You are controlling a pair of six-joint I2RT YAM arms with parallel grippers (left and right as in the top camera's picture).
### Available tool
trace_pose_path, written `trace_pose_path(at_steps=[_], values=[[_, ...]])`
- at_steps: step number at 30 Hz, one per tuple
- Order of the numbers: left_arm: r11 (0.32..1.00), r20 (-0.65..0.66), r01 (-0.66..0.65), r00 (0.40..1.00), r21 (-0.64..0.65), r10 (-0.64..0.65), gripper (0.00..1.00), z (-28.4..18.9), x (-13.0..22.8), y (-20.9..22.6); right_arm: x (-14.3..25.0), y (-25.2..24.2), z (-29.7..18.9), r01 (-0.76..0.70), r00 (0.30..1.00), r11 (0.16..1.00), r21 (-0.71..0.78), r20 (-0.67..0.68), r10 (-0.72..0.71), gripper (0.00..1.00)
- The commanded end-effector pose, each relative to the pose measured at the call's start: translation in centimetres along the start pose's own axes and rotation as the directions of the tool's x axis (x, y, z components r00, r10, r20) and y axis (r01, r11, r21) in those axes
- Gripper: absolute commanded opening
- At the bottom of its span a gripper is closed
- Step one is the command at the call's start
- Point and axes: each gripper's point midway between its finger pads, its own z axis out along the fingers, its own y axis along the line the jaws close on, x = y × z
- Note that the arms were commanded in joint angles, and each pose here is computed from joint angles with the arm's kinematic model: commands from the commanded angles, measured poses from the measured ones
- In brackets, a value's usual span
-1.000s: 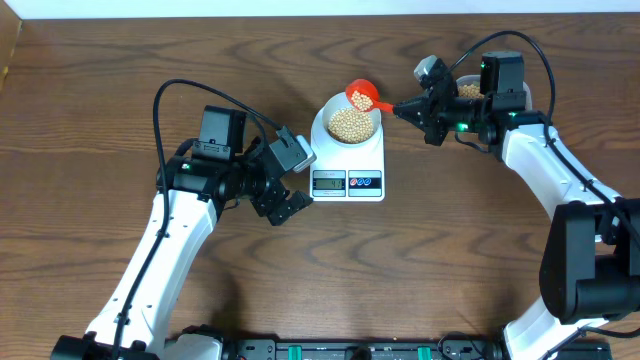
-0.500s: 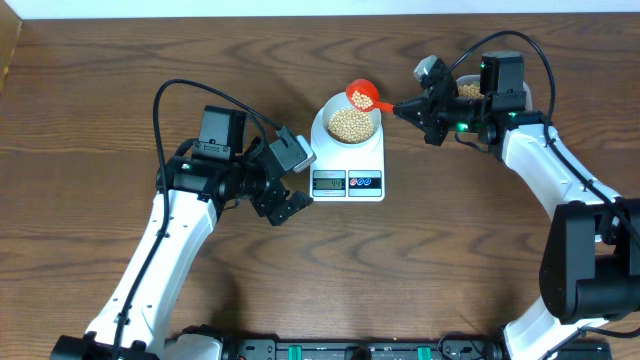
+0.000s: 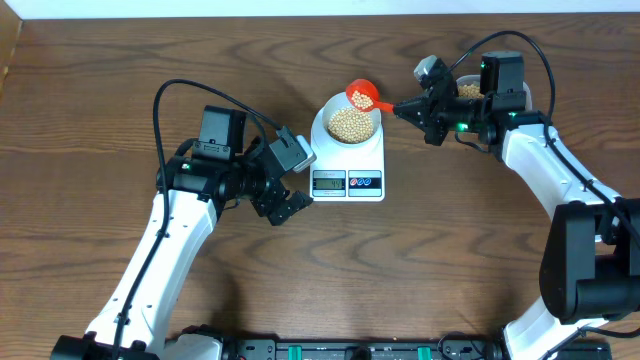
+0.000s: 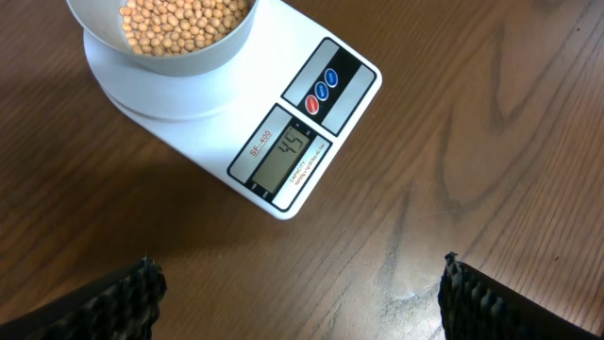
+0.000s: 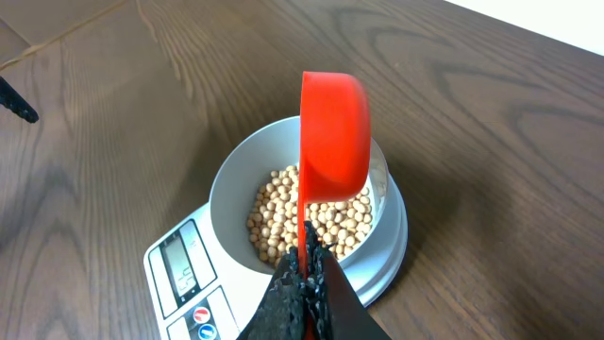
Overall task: Scoop item into bowl and weigh 50g on scale
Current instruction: 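Tip the scoop further with the right gripper to empty remaining beans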
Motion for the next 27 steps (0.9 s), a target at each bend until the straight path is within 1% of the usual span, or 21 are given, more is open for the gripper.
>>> trace_pose_path(at_steps=[1, 12, 16, 20, 22, 25, 27], values=[[1.000, 0.023, -0.015, 1.000, -0.004, 0.015, 0.95, -0.5, -0.8, 0.2, -1.0, 0.7, -0.1, 0.042, 0.999, 0.999, -0.011, 0.014, -0.042, 0.01], [1.000, 0.023, -0.015, 1.000, -0.004, 0.015, 0.95, -0.5, -0.8, 0.2, -1.6, 1.1, -0.4, 0.054, 0.998, 0.998, -0.015, 0.026, -0.053, 0.01], [1.000, 0.023, -0.015, 1.000, -0.004, 0.015, 0.95, -0.5, -0.8, 0.2, 0.0, 0.5, 0.0, 0.078, 0.996, 0.996, 0.041, -0.051, -0.076, 0.01], [1.000, 0.023, -0.015, 1.000, -0.004, 0.015, 0.95, -0.5, -0.8, 0.2, -1.4, 2.0, -0.1, 0.103, 0.995, 0.994, -0.033, 0.012, -0.102, 0.01], [1.000, 0.023, -0.015, 1.000, -0.004, 0.015, 0.95, -0.5, -0.9, 0.2, -1.8, 2.3, -0.3, 0.108, 0.994, 0.993, -0.043, 0.025, -0.107, 0.01], [1.000, 0.023, -0.014, 1.000, -0.004, 0.014, 0.95, -0.5, -0.8, 0.2, -1.4, 1.8, -0.2, 0.100, 0.995, 0.995, -0.015, 0.000, -0.100, 0.01], [1.000, 0.023, -0.015, 1.000, -0.004, 0.015, 0.95, -0.5, -0.8, 0.2, -0.6, 1.0, -0.1, 0.090, 0.995, 0.995, 0.037, -0.041, -0.088, 0.01]])
